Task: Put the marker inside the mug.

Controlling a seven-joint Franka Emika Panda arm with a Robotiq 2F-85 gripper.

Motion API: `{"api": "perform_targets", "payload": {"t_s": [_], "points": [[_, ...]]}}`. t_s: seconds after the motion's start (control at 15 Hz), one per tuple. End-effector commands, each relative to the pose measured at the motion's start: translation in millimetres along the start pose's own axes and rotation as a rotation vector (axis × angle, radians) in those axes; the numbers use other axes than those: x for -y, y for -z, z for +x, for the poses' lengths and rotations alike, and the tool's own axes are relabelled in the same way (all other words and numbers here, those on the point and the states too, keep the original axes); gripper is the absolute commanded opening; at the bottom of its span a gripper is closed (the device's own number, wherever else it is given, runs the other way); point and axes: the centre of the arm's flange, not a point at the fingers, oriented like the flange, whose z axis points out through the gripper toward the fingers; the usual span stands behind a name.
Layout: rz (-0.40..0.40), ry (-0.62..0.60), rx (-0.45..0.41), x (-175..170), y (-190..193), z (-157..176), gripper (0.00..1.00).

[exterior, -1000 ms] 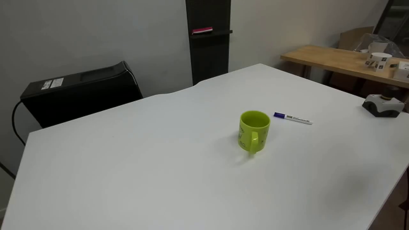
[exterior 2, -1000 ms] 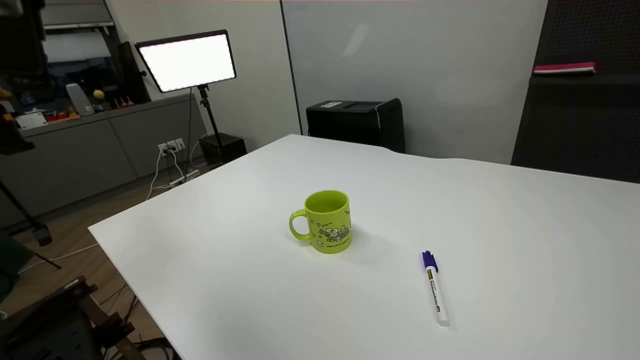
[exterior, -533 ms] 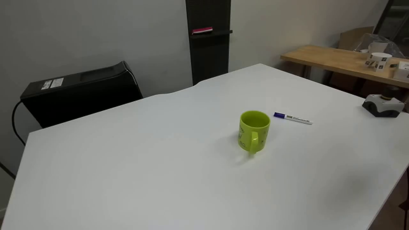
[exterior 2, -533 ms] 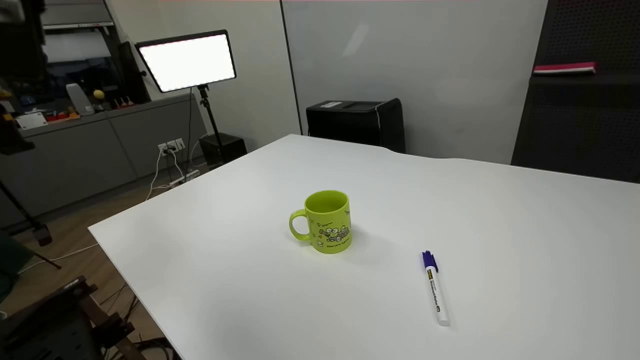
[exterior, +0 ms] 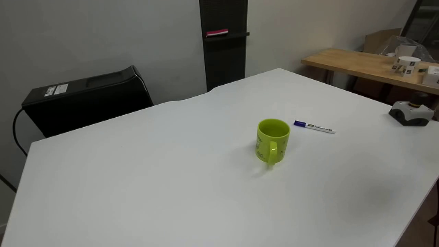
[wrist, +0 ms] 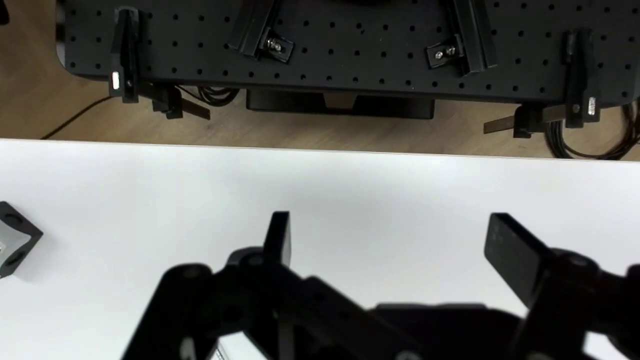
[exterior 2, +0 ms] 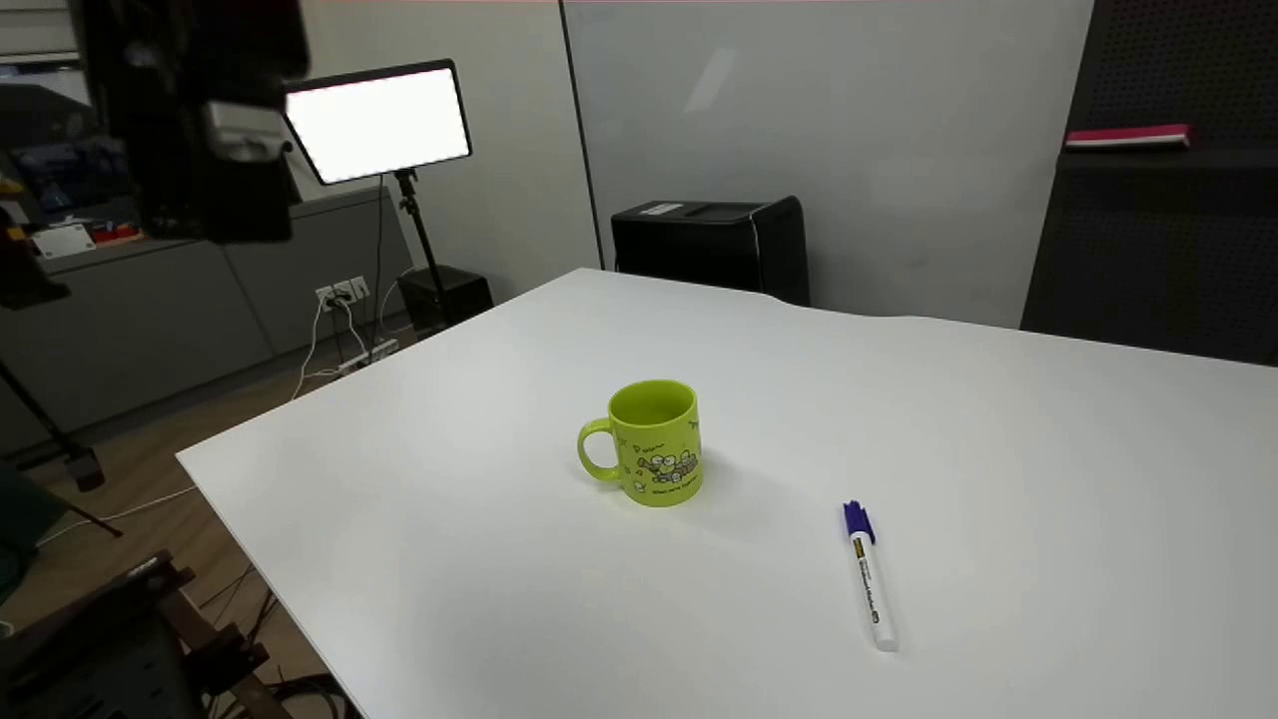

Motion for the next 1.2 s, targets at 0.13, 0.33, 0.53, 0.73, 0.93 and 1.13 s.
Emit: {"api": "perform_targets", "payload": {"t_s": [0.13, 0.33, 0.53, 0.73, 0.93, 1.13], "points": [[0.002, 0.131, 0.036, -31.0, -14.6, 36.0, 1.00], [-0.033, 0.176, 0.050, -47.4, -24.1, 55.2, 1.00], [-0.054, 0.233, 0.057, -66.6, -30.6, 77.1, 1.00], [-0.060, 0.260, 0.045, -86.6, -37.5, 97.2, 1.00], [-0.063, 0.245, -0.005, -112.5, -39.2, 112.2, 1.00], [-0.068, 0.241, -0.049, -138.6, -36.1, 120.3, 1.00]]}}
